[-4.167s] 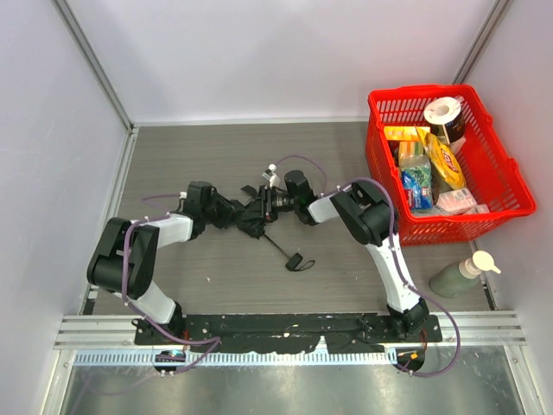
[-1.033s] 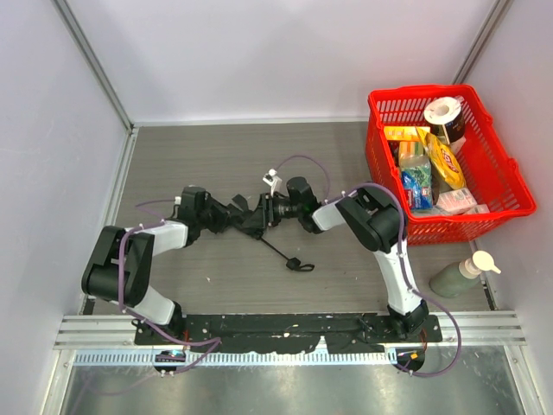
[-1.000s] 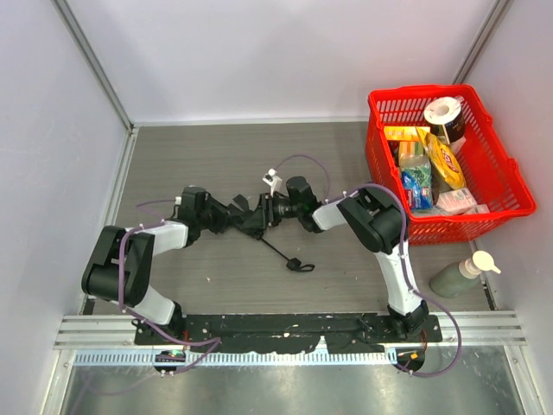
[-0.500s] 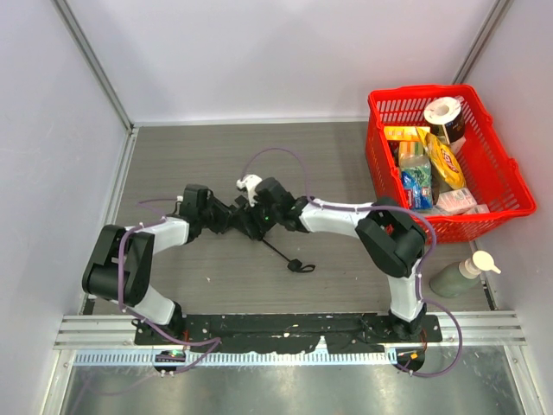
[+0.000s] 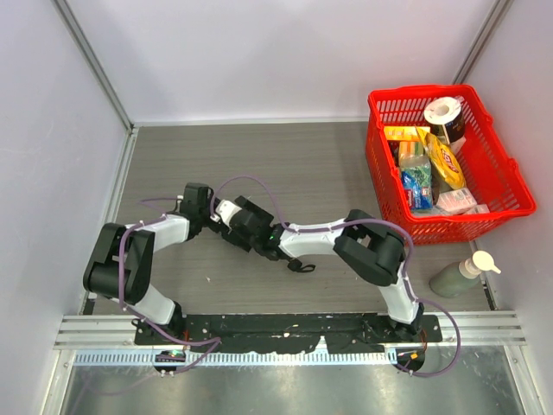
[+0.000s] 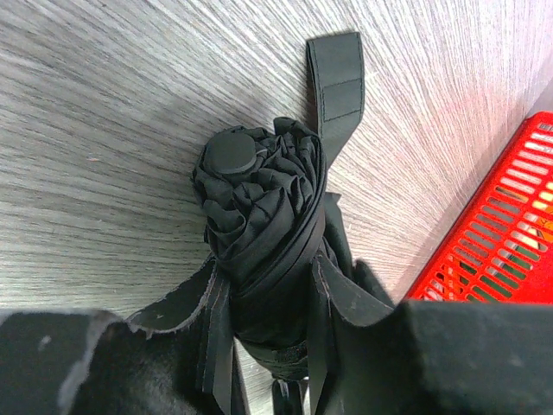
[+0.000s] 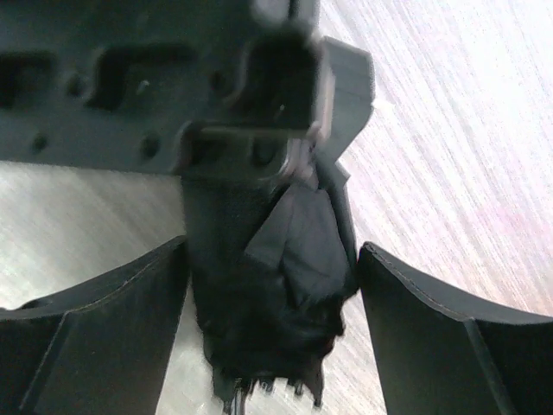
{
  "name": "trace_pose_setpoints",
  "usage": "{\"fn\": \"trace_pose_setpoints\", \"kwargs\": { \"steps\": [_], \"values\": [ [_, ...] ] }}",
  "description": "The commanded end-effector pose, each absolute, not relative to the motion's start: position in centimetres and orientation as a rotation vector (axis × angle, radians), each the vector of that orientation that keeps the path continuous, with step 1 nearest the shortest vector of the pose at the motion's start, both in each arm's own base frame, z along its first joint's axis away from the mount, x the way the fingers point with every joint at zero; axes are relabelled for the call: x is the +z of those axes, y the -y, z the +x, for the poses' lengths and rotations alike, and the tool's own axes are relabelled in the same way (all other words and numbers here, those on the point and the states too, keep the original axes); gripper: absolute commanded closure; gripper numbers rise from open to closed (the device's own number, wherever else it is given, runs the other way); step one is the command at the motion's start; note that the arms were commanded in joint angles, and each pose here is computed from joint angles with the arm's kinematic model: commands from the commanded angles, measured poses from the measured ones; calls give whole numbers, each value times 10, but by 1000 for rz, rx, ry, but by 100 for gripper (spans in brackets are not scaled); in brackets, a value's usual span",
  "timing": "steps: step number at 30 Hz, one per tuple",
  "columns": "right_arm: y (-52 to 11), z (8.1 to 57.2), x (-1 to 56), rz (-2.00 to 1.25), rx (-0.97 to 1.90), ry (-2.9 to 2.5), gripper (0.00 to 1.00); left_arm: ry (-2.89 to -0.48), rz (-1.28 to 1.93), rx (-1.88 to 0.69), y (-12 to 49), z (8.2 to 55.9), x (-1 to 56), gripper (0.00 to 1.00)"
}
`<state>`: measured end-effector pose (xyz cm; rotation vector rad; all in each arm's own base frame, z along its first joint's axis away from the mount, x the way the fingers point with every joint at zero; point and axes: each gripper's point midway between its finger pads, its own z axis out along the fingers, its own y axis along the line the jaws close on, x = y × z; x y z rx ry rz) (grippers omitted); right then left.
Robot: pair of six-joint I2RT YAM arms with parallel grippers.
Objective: Put away the umbrella
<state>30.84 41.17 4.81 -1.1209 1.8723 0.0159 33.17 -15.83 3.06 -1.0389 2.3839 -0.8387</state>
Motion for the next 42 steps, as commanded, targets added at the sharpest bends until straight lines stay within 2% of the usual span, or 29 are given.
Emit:
{"fn": "trace_pose_setpoints", "kwargs": {
  "steps": [1,3,5,6,7,8,9,10,13,14,15,18,20,21,25,26,30,42],
  "values": [
    [-408,334,37,-1069,-153,-1792,18,-2745,-1221,-322,110,229,-52,100],
    [-406,338,26,-1080,-166,-1810,25,-2745,-1221,-320,110,229,-51,100],
    [-398,333,11,-1091,-176,-1846,46,-2747,-1212,-316,109,229,-50,100],
    [-396,330,7,-1092,-157,-1860,60,-2743,-1209,-314,109,229,-49,100],
    [-391,326,0,-1077,-144,-1889,67,-2734,-1204,-307,107,231,-48,100],
    [-389,321,-5,-1088,-136,-1907,80,-2717,-1193,-316,107,234,-44,100],
    [-384,316,-13,-1076,-127,-1944,86,-2698,-1176,-322,106,237,-42,100],
    [-384,312,-17,-1071,-98,-1964,98,-2673,-1151,-338,107,243,-39,100],
    [-376,293,-41,-1122,-18,-2051,99,-2610,-1096,-413,111,257,-29,100],
    [-374,291,-47,-1129,8,-2086,99,-2588,-1083,-445,114,261,-26,95],
    [-373,284,-59,-1175,27,-2132,99,-2560,-1067,-482,116,267,-22,86],
    [-371,269,-74,-1204,116,-2202,99,-2504,-1044,-536,120,276,-12,49],
    [-370,263,-77,-1184,210,-2247,99,-2474,-1024,-556,120,281,-5,38],
    [-372,263,-77,-1170,263,-2262,99,-2461,-1018,-557,119,283,-2,29],
    [-371,259,-77,-1157,363,-2287,99,-2432,-969,-569,118,285,8,18],
    [-373,253,-78,-1141,435,-2314,99,-2418,-959,-577,118,287,11,11],
    [-375,254,-72,-1073,594,-2337,99,-2421,-906,-622,124,288,15,0],
    [-396,254,-41,-845,1068,-2342,99,-2456,-1010,-742,142,290,-11,2]
  ]
}}
